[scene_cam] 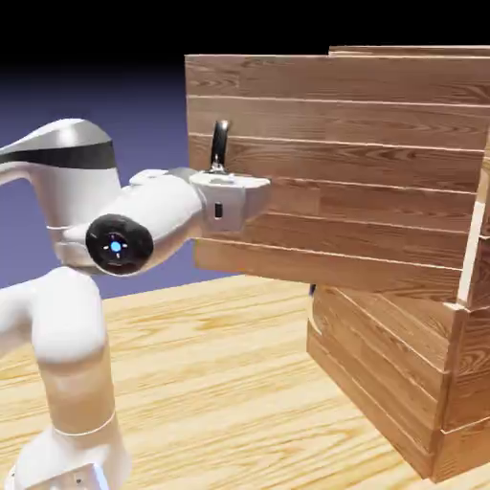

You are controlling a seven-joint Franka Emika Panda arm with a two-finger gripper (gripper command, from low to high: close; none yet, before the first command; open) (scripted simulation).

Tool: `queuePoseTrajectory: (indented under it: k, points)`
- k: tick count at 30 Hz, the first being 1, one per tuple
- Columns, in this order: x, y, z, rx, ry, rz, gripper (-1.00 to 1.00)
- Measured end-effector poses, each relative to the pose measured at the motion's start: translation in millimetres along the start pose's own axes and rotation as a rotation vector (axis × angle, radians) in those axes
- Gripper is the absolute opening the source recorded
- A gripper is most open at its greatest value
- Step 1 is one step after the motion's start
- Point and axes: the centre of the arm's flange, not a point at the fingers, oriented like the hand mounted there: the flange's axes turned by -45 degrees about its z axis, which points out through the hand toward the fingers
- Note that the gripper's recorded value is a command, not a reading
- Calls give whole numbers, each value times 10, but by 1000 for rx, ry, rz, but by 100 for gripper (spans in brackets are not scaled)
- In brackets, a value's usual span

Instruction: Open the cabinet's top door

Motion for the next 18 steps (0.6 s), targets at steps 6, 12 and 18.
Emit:
queuePoseTrajectory:
  k: [6,12,18]
  points:
    - [0,291,-597,165,0,0,-100]
    - [0,636,-1091,315,0,0,-100]
    - [0,1004,-1484,449,0,0,-100]
